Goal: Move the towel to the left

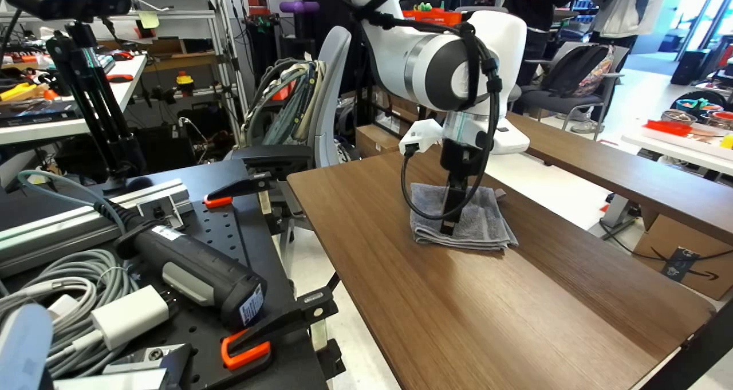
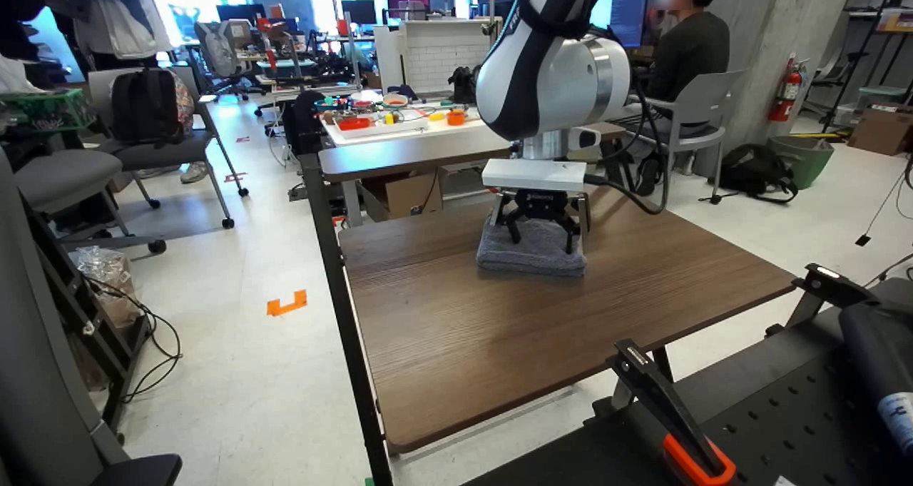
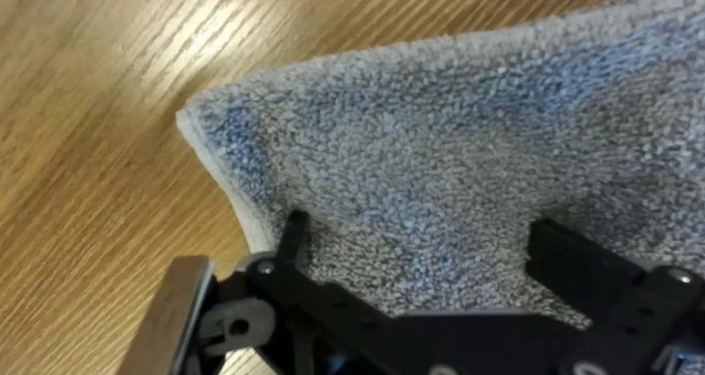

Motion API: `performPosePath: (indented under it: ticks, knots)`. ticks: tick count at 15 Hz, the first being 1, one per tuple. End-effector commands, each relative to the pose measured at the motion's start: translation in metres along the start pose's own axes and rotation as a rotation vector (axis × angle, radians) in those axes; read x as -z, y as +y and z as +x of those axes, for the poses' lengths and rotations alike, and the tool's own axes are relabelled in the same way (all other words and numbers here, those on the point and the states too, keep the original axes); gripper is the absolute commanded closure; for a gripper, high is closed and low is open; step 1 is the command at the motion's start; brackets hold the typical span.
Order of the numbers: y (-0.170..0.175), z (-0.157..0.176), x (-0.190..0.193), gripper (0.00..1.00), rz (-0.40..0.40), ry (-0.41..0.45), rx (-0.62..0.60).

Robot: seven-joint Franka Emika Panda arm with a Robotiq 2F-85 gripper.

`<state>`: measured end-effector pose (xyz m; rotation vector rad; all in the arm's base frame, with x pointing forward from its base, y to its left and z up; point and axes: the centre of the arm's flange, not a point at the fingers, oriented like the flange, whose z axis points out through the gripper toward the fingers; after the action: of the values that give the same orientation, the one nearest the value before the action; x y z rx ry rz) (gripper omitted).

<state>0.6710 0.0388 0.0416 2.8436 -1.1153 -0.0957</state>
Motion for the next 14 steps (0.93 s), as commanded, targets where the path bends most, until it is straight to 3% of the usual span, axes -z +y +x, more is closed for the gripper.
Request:
performPosePath:
  ticks: [1, 9, 14]
  knots:
    - [-0.018, -0.027, -0.02, 0.0, -0.003, 0.014, 0.052]
    - [-0.063, -0.091, -0.028, 0.0, -0.027, 0.016, 0.138]
    - [-0.071, -0.111, -0.021, 0.0, -0.017, 0.036, 0.157]
